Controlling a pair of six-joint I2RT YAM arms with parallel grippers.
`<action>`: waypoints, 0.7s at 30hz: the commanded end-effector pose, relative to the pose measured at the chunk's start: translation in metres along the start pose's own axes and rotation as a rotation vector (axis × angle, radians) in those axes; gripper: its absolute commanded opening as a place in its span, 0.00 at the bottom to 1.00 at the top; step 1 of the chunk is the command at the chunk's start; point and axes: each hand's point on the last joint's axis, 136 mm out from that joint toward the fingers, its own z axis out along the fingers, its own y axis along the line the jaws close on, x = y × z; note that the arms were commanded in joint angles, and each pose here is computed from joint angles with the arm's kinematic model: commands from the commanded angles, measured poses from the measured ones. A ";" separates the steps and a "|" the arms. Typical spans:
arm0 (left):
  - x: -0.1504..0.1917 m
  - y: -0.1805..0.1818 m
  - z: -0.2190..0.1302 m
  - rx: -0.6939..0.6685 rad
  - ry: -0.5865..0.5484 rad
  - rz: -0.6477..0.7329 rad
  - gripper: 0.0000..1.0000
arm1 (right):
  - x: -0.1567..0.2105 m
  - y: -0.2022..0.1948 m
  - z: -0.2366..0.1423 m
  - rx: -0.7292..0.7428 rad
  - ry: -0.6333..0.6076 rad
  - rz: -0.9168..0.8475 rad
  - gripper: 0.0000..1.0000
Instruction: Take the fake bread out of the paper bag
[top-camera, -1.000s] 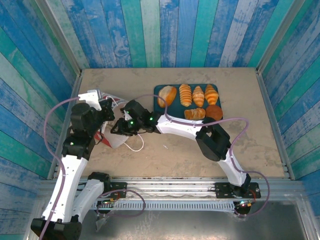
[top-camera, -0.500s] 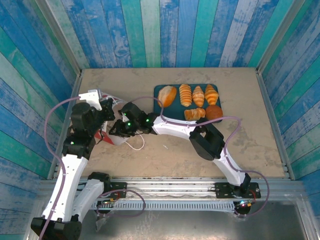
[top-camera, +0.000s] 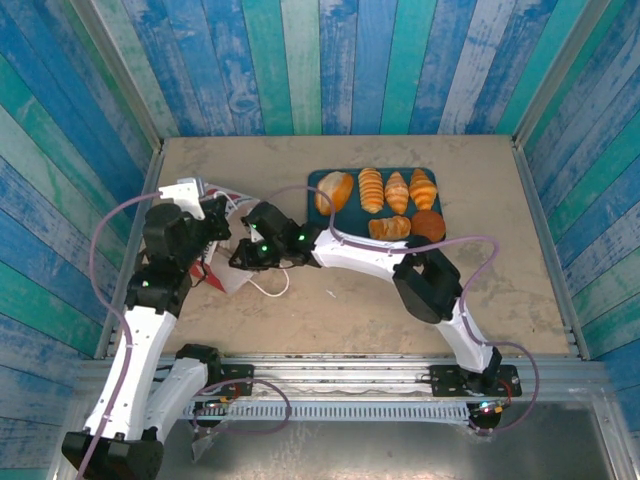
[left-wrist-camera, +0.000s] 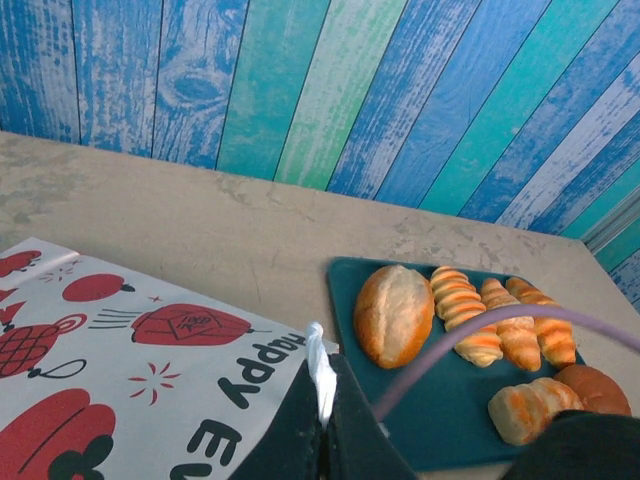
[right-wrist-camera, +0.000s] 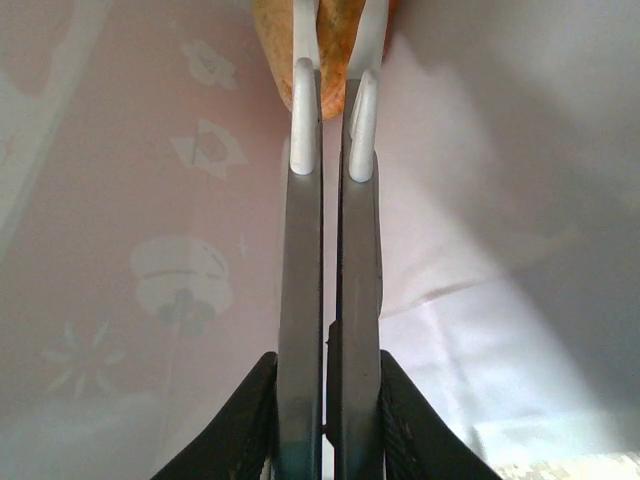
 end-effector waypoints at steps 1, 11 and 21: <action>-0.009 -0.001 0.001 0.000 -0.033 -0.009 0.00 | -0.019 0.015 -0.037 0.035 -0.096 -0.119 0.20; -0.017 -0.002 0.004 0.003 -0.056 -0.005 0.00 | -0.017 -0.003 -0.063 0.183 -0.108 -0.218 0.21; -0.016 -0.007 0.003 0.028 -0.050 -0.010 0.00 | -0.017 -0.024 -0.089 0.373 -0.079 -0.453 0.29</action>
